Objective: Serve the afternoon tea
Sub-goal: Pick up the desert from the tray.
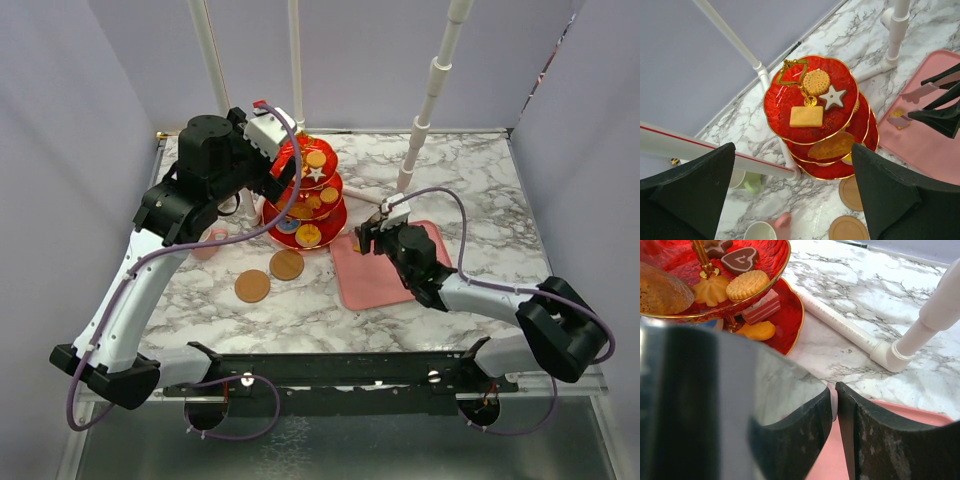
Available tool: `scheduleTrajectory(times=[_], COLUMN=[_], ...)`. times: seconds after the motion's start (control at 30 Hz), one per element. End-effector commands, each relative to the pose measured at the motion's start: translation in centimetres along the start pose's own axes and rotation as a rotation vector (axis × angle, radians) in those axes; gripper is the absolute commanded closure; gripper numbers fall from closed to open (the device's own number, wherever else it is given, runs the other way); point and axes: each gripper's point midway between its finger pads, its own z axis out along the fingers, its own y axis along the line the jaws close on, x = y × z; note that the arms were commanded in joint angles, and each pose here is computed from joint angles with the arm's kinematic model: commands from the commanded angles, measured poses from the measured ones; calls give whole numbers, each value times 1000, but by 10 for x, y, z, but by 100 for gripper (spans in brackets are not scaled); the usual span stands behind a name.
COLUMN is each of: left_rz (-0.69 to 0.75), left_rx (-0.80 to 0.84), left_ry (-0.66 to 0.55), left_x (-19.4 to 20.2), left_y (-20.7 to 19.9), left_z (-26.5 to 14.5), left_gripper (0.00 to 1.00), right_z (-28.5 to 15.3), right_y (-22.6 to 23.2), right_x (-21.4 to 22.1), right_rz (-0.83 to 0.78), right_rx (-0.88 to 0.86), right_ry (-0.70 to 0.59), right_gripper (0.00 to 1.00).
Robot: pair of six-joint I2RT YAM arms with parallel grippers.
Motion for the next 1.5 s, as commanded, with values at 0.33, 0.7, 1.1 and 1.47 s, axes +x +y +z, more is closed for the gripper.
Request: scheduleTrajectory(times=[0.33, 0.7, 1.1, 1.47], left_rz=[0, -17, -31, -24], left_rx=[-8, -22, -50, -53], left_ry=[131, 95, 92, 87], left_x=[7, -1, -3, -5], left_y=[6, 8, 13, 14], left_z=[-16, -21, -23, -24], left_gripper=[1, 1, 1, 1], right_z=[12, 10, 8, 9], right_y=[11, 14, 16, 28], right_x=[12, 18, 28, 26], right_rz=[24, 99, 33, 51], right_rx=[189, 183, 173, 172], right_ry=[-47, -61, -7, -17], right_gripper=[30, 44, 36, 34])
